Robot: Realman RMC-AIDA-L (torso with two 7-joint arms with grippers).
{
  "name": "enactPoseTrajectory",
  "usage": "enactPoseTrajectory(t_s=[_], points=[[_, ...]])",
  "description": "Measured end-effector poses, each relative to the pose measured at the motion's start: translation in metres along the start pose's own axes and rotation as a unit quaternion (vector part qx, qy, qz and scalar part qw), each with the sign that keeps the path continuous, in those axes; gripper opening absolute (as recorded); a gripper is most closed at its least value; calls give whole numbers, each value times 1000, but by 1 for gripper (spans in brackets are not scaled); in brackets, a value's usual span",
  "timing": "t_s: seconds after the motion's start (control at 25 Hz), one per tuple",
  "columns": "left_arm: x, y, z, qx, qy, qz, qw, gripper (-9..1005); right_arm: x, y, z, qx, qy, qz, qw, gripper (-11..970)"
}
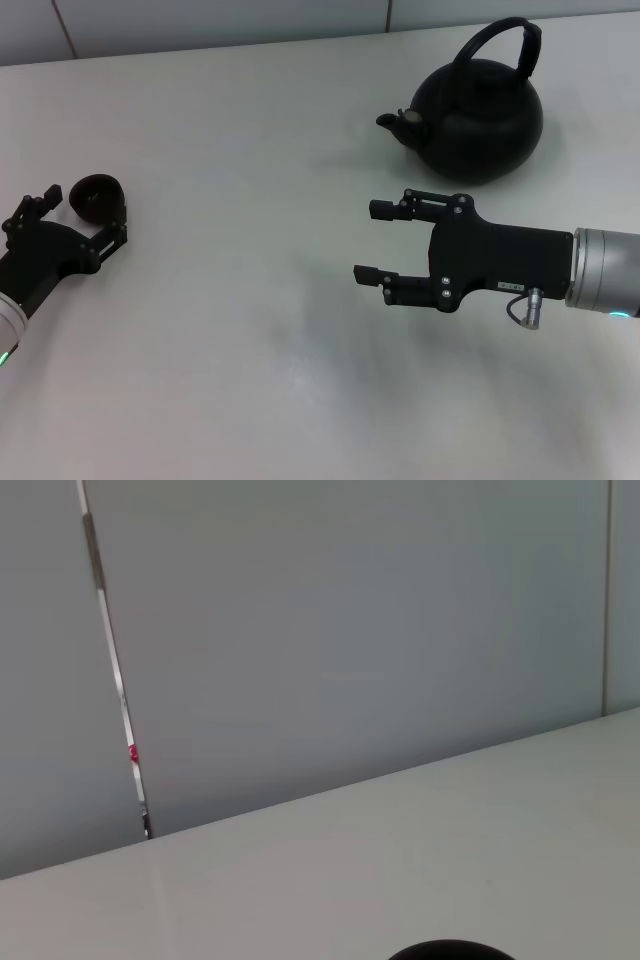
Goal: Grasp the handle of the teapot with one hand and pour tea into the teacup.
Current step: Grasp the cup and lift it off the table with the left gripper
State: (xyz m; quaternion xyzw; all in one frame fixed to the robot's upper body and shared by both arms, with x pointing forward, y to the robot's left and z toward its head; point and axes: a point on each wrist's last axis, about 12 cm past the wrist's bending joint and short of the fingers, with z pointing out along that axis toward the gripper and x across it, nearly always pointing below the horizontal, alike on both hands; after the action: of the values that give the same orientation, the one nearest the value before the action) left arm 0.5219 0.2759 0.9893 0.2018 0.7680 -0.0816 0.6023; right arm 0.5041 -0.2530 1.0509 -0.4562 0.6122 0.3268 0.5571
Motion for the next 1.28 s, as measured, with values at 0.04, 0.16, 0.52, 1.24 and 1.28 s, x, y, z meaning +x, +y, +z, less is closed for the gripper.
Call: enactPoseTrajectory(t_s=[0.04,0.16,0.52,1.24,1.28], points=[[-1,0,1,1,-1,1,1000,748,0,0,0,0,0,0,1000,716],[-2,0,3,2,1,2,1000,744,0,0,0,0,0,0,1000,716],[-1,0,5,0,10,4,1000,733,0,0,0,0,0,0,1000,715],[-5,0,9,6,5,9,1000,712,-1,-2,0,3,-2,-2,1000,715],[-5,0,9,6,5,9,1000,706,-1,-2,-1,4,-2,-1,1000,715]])
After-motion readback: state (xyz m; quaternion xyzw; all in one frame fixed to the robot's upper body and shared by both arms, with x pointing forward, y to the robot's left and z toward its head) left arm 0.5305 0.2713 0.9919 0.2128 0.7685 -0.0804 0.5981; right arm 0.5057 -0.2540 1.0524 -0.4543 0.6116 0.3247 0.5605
